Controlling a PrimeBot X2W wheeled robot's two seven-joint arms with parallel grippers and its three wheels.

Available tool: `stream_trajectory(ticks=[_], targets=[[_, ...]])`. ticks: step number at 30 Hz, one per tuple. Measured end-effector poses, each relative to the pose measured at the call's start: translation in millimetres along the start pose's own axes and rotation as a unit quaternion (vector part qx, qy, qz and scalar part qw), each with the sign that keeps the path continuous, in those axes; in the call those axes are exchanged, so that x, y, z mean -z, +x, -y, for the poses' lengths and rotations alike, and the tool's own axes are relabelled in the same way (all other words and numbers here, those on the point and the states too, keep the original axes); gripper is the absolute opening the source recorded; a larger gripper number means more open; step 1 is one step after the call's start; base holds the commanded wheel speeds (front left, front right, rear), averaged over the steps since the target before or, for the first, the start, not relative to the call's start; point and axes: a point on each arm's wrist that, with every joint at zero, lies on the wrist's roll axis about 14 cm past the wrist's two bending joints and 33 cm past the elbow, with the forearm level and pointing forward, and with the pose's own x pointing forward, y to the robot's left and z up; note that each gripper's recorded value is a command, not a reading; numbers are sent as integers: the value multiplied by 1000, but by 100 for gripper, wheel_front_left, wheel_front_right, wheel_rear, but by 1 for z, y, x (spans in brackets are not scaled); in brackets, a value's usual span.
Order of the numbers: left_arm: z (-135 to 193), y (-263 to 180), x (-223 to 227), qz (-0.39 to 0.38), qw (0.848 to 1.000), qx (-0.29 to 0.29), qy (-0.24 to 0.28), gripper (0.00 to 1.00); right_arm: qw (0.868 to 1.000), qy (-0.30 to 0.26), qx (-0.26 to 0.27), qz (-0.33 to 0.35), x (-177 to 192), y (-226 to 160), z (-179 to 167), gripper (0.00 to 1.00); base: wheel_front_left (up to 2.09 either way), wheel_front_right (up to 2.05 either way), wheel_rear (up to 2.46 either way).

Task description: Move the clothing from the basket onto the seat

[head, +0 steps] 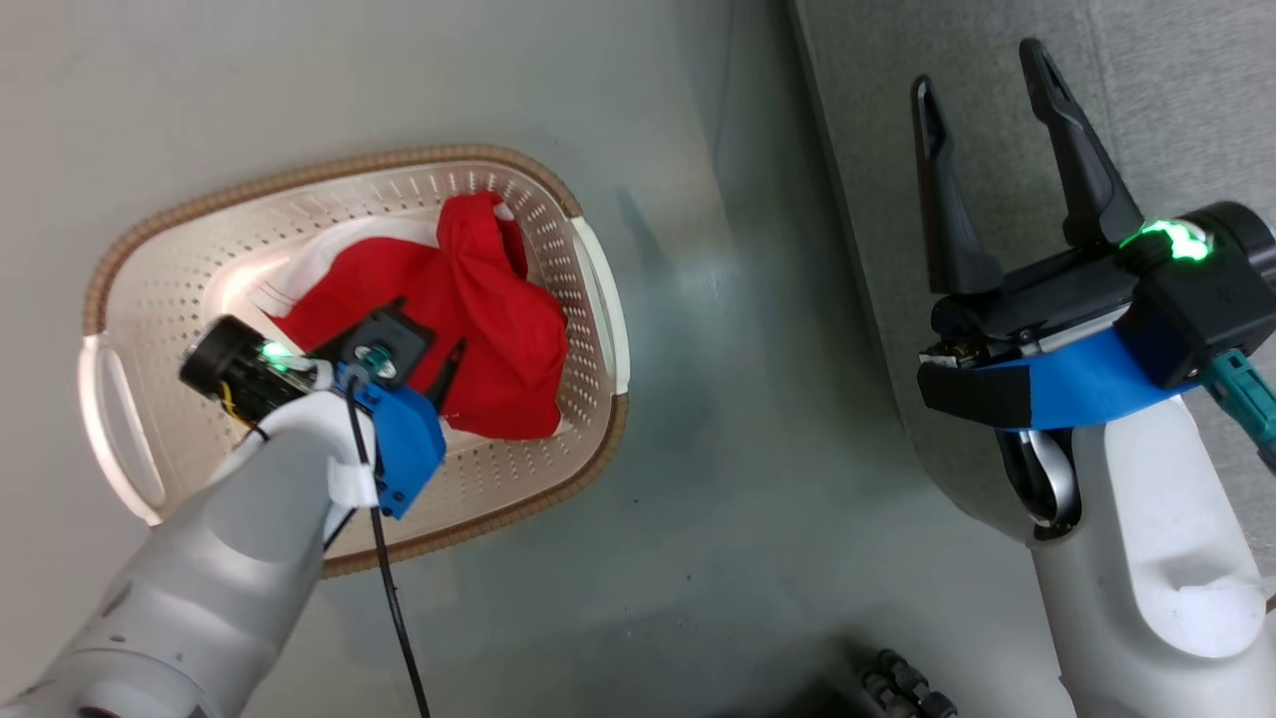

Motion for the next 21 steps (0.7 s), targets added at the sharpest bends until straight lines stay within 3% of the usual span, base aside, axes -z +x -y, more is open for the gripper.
stream_trajectory(ticks=[6,17,21], targets=[[-15,15,33,-54,998,-7,-34,100,1000,-4,-6,-14,21,8,-2,100,0,0,0],[-13,37,77,-114,986,3,-121,100,999,-8,-13,-45,62,15,-7,100,0,0,0],[-14,46,83,-124,985,8,-122,100,998,-8,-16,-54,73,16,-9,100,0,0,0]])
